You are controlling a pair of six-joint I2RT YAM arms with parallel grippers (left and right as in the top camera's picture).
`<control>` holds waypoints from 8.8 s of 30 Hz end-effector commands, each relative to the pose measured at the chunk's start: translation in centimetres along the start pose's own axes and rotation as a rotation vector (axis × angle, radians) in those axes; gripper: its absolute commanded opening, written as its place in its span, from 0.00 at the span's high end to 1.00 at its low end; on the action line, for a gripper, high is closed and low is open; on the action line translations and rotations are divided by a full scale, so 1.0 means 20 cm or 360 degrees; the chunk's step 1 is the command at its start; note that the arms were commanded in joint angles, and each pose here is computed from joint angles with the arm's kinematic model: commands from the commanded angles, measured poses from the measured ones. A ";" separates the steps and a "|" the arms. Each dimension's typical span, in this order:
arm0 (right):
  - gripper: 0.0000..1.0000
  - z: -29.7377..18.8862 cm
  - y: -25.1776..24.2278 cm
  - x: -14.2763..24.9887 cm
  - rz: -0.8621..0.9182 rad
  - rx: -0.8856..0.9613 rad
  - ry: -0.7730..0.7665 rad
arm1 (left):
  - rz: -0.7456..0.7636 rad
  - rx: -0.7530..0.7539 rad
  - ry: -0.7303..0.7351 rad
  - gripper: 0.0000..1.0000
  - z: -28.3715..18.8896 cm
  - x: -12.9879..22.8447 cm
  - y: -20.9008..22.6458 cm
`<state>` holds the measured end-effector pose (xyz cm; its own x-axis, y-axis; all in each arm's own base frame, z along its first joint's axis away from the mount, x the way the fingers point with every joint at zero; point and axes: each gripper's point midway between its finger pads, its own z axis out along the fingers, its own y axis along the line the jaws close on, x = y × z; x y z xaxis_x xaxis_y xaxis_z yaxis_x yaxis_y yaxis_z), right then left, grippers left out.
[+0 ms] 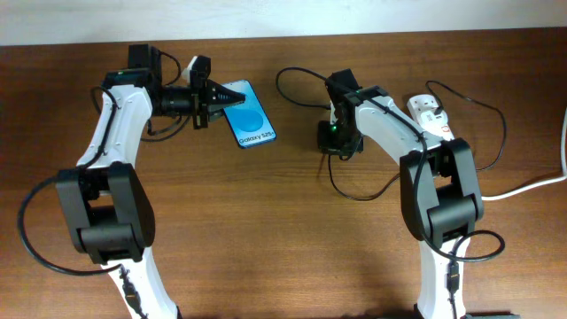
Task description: Plug charger to phone and switch on socket
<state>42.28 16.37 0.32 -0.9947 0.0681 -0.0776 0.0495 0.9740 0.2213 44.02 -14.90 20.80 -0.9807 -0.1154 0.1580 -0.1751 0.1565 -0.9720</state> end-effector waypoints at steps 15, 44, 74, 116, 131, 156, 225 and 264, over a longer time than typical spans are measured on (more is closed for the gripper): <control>0.96 -0.03 0.06 0.05 -0.0068 -0.0336 0.0149 | 0.0045 0.0062 0.0022 1.00 0.00 0.02 -0.05; 0.96 -1.41 0.39 0.47 -0.0774 -0.1718 -0.0188 | 0.0319 0.0277 0.0086 1.00 -0.02 0.06 -0.16; 0.96 -0.78 0.35 0.59 -0.0472 -0.1032 0.0070 | 0.0294 0.0278 0.0061 1.00 -0.05 0.04 -0.16; 0.96 -0.96 0.95 0.56 -0.0628 -0.1794 -0.0004 | 0.0355 0.0279 0.0056 1.00 -0.05 0.03 -0.17; 0.96 -0.96 0.92 0.51 -0.0575 -0.1783 -0.0037 | 0.0355 0.0279 0.0056 1.00 -0.05 0.03 -0.17; 0.96 -0.97 0.90 0.51 -0.0501 -0.1788 0.0017 | 0.0354 0.0279 0.0056 1.00 -0.05 0.03 -0.17; 0.96 -0.98 0.94 0.57 -0.0460 -0.1900 0.0216 | 0.0356 0.0279 0.0056 1.00 -0.05 0.03 -0.17; 0.96 -0.98 0.92 0.48 -0.0389 -0.1862 0.0105 | 0.0354 0.0279 0.0056 1.00 -0.05 0.03 -0.17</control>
<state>31.17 31.21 22.62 -0.9691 -0.1563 -0.1909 -0.2165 0.1678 0.9618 44.21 -14.46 23.18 -0.9962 -0.0730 -0.0466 0.0434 0.0457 -0.9980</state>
